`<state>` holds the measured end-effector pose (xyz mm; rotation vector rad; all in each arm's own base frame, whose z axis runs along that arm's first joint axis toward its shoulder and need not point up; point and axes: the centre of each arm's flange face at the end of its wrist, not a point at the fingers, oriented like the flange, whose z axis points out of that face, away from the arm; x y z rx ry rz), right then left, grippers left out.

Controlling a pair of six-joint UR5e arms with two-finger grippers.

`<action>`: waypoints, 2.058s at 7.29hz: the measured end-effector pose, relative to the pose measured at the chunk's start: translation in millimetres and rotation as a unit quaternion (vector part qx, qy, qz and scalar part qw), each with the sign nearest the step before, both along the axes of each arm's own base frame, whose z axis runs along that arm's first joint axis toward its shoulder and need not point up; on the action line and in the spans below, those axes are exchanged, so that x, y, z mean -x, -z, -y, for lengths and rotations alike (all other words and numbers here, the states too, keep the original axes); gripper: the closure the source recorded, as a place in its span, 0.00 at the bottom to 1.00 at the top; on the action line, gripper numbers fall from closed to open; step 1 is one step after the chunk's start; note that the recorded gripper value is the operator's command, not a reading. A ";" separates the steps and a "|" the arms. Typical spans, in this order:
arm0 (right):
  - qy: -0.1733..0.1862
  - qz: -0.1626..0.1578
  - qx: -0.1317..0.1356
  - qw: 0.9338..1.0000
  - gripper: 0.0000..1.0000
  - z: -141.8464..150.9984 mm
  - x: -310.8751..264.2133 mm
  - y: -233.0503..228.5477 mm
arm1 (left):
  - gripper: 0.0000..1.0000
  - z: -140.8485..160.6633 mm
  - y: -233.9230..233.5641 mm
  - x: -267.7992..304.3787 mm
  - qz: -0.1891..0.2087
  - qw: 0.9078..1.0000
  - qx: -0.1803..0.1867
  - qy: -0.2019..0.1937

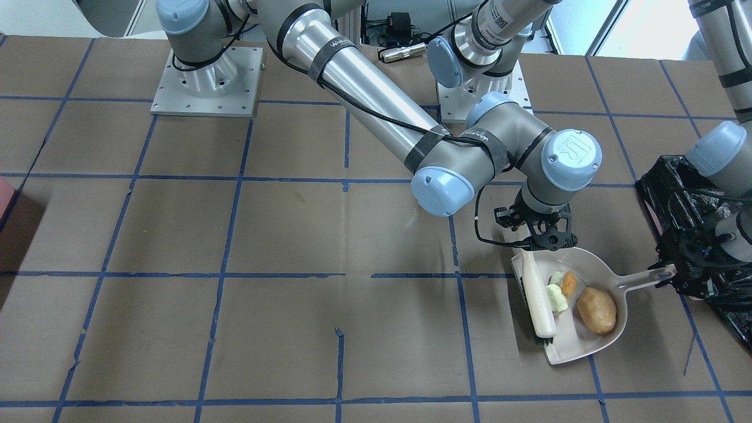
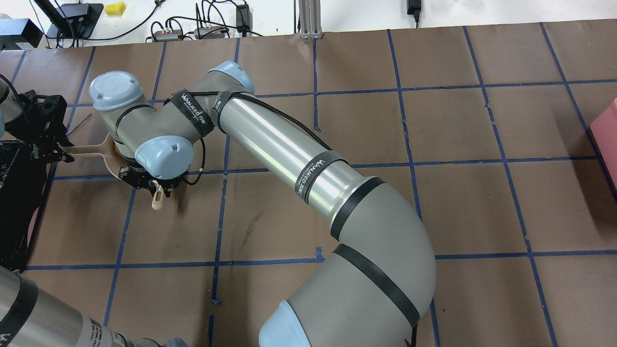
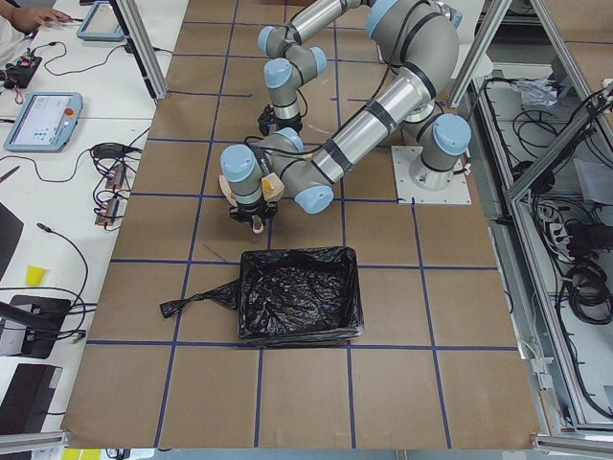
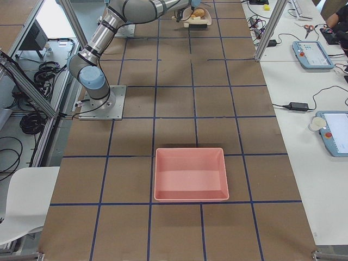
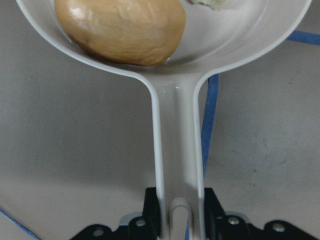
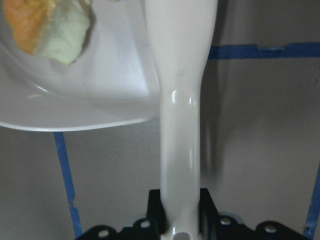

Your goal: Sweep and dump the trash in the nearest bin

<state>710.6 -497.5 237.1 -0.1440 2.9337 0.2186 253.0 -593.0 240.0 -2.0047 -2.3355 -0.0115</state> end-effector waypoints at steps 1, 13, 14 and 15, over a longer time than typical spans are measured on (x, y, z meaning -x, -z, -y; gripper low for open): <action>-0.018 0.010 0.012 1.000 0.93 1.0 -1.9 -2.3 | 0.98 -0.5 1.2 0.4 -0.007 1.000 0.002 -0.002; 0.062 -0.155 -0.070 0.983 0.99 -82.5 280.0 -44.6 | 0.99 -82.9 -39.1 -75.7 -0.179 0.970 -0.006 -0.165; 0.053 -0.154 -0.065 0.985 0.99 -106.5 297.2 -37.2 | 0.98 -110.1 -60.0 -106.6 -0.180 0.964 0.005 -0.194; 0.035 -0.145 -0.058 0.987 0.98 -122.3 307.3 -40.9 | 0.98 -139.7 -77.6 -138.6 -0.178 0.959 0.017 -0.222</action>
